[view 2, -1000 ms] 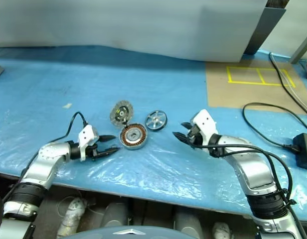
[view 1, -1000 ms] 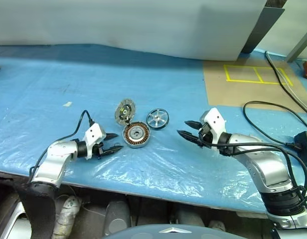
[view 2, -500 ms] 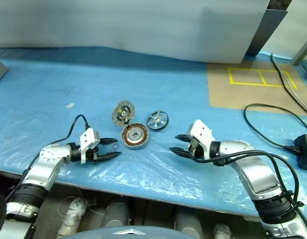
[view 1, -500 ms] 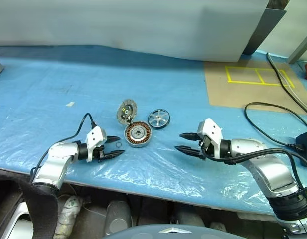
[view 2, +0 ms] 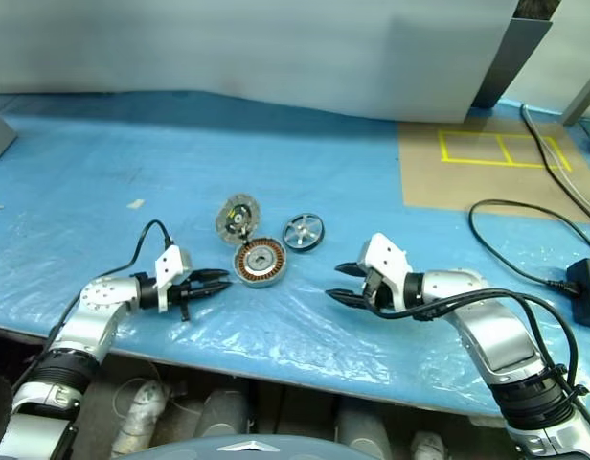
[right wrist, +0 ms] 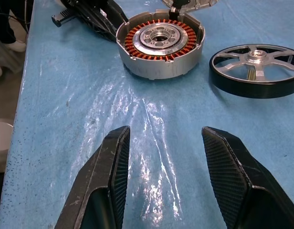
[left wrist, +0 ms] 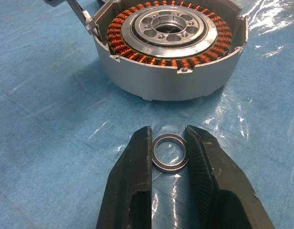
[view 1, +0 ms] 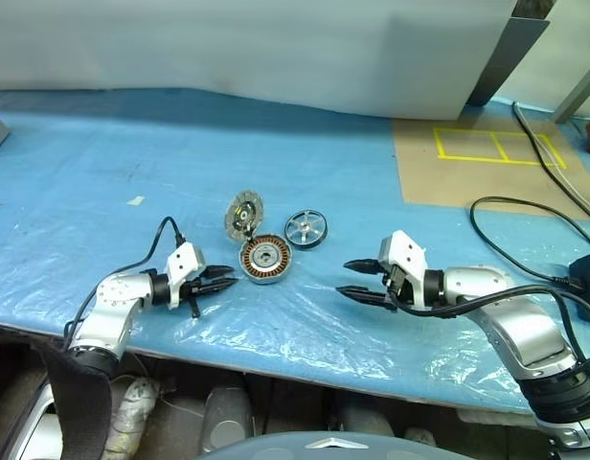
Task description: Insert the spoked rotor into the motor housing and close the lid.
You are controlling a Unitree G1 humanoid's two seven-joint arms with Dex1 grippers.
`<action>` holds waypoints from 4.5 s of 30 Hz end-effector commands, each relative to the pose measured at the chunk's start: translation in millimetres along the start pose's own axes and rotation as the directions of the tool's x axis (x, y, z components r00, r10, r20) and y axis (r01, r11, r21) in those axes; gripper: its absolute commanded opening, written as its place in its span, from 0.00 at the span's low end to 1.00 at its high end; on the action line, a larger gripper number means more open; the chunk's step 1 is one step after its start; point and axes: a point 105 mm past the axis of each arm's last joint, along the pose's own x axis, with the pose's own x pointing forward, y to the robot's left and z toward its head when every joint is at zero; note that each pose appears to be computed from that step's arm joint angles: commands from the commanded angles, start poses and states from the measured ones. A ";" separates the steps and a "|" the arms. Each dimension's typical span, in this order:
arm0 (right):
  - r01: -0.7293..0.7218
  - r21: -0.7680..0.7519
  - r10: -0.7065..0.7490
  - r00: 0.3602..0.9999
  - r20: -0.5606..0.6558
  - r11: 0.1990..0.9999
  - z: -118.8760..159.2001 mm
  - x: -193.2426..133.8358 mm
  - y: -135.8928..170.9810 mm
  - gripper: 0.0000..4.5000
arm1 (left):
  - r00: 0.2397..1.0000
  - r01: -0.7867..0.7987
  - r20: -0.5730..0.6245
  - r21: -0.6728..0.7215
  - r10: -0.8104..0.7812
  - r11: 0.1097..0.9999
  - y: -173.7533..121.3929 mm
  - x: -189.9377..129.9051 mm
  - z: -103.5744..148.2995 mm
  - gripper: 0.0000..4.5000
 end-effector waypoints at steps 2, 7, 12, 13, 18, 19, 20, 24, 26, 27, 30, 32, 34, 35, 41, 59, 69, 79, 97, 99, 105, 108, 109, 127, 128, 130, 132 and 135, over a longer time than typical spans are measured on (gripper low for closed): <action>0.013 -0.050 -0.012 1.000 0.025 0.999 15.4 -1.7 1.0 0.55 | 0.995 0.017 -0.100 -0.081 -0.025 0.997 -9.9 -6.4 -32.6 0.15; 0.036 -0.042 -0.035 0.999 0.023 0.998 14.3 -3.1 -4.2 0.55 | 0.997 0.069 -0.034 -0.103 -0.073 0.992 -13.5 -20.6 -23.4 0.15; 0.036 -0.032 -0.036 0.999 -0.002 0.999 5.1 -4.1 -5.1 0.55 | 0.997 0.066 0.044 -0.119 -0.061 0.991 -8.7 -26.3 8.0 0.15; 0.036 -0.031 -0.036 0.999 -0.008 0.999 3.1 -4.4 -5.2 0.55 | 0.996 0.078 0.052 -0.091 -0.074 0.993 -11.1 -27.1 16.0 0.15; 0.045 -0.031 -0.046 0.998 -0.030 0.999 -6.0 -3.8 -7.8 0.55 | 0.985 -0.021 0.172 -0.007 0.022 1.000 -2.8 -21.9 52.6 0.15; 0.044 -0.031 -0.045 0.999 -0.031 0.999 -6.7 -3.1 -7.6 0.55 | 0.978 -0.043 0.204 0.005 0.041 0.999 -0.7 -18.8 60.6 0.15; 0.043 -0.031 -0.044 0.999 -0.029 0.999 -7.1 -2.4 -7.4 0.55 | 0.972 -0.056 0.228 0.020 0.050 0.998 0.0 -16.1 67.4 0.15; 0.034 -0.025 -0.035 0.999 -0.007 0.999 -3.9 -0.2 -5.3 0.55 | 0.958 -0.059 0.284 0.040 0.045 0.997 -1.0 -5.8 85.3 0.15; 0.017 -0.036 -0.016 1.000 0.002 0.999 -0.9 0.6 -1.8 0.55 | 0.956 -0.034 0.292 0.052 0.017 0.998 -2.8 2.1 89.7 0.15; 0.010 -0.041 -0.010 1.000 0.002 0.999 -0.3 1.1 -0.6 0.55 | 0.957 -0.021 0.290 0.059 0.003 0.998 -3.7 5.3 90.1 0.15; 0.003 -0.039 -0.003 1.000 -0.005 0.999 -2.3 2.2 0.7 0.55 | 0.963 0.013 0.269 0.086 -0.035 0.996 -5.4 16.7 88.1 0.15; 0.013 -0.039 -0.014 1.000 -0.011 0.999 -4.8 2.6 -0.4 0.55 | 0.962 0.013 0.269 0.099 -0.039 0.995 -3.5 31.1 97.1 0.15; 0.028 -0.038 -0.029 1.000 -0.012 0.999 -5.6 2.6 -1.8 0.55 | 0.962 0.008 0.272 0.106 -0.037 0.994 -3.9 42.6 108.0 0.15; 0.036 -0.038 -0.036 0.999 -0.012 0.999 -5.8 2.5 -2.3 0.55 | 0.962 0.011 0.269 0.107 -0.040 0.994 -5.1 47.1 110.3 0.15; 0.062 -0.031 -0.063 0.998 -0.017 0.998 -8.5 0.7 -0.6 0.55 | 0.978 0.016 0.204 0.101 -0.036 0.995 -6.0 55.1 101.7 0.15; 0.095 -0.032 -0.096 0.995 -0.024 0.995 -10.8 3.7 -5.0 0.55 | 0.994 0.001 0.112 0.094 -0.012 0.996 -1.2 45.9 82.2 0.15; 0.108 -0.026 -0.108 0.993 -0.037 0.994 -22.4 3.3 -6.8 0.55 | 0.998 -0.011 0.062 0.101 0.004 0.995 0.4 43.1 72.4 0.15; 0.121 -0.032 -0.122 0.992 -0.041 0.992 -26.5 3.4 -8.7 0.55 | 1.000 -0.004 0.027 0.104 0.001 0.995 -1.9 49.7 67.5 0.15; 0.131 -0.025 -0.131 0.991 0.006 0.991 -9.2 2.7 -11.7 0.55 | 0.970 0.079 0.232 -0.005 -0.076 0.997 -10.5 21.3 109.0 0.59; 0.134 -0.011 -0.134 0.990 0.046 0.991 3.1 -0.6 -16.6 0.55 | 0.964 0.092 0.254 -0.029 -0.082 0.995 -11.4 11.1 114.8 0.59; 0.066 -0.084 -0.055 0.989 0.135 0.994 51.0 2.3 -27.3 0.35 | 0.970 0.025 0.243 -0.073 -0.006 0.997 -2.7 -14.6 107.7 0.60; -0.013 -0.194 0.035 0.994 0.108 0.981 64.3 18.5 -25.0 0.10 | 0.978 -0.039 0.201 -0.072 0.053 0.997 5.3 -21.5 95.8 0.60; -0.038 -0.229 0.063 0.993 0.102 0.973 69.3 25.9 -25.0 0.02 | 0.980 -0.049 0.189 -0.076 0.063 0.996 5.6 -23.1 92.4 0.60; -0.321 -0.446 0.330 0.942 -0.059 0.836 81.1 113.3 -18.3 0.00 | 0.987 -0.093 0.122 -0.068 0.101 0.993 -21.8 -24.3 66.8 0.60; -0.332 -0.455 0.339 0.938 -0.070 0.826 80.3 116.5 -17.1 0.00 | 0.987 -0.093 0.124 -0.070 0.101 0.993 -23.3 -23.2 67.1 0.60; -0.339 -0.475 0.345 0.935 -0.078 0.812 81.5 121.4 -16.5 0.00 | 0.987 -0.096 0.124 -0.070 0.104 0.993 -24.4 -21.5 67.0 0.60; -0.337 -0.479 0.349 0.935 -0.068 0.810 87.2 127.3 -17.2 0.00 | 0.987 -0.094 0.127 -0.073 0.103 0.993 -25.5 -20.3 68.1 0.60; -0.332 -0.493 0.341 0.937 -0.075 0.804 89.3 134.5 -20.2 0.00 | 0.987 -0.093 0.128 -0.074 0.102 0.993 -26.2 -19.0 69.6 0.60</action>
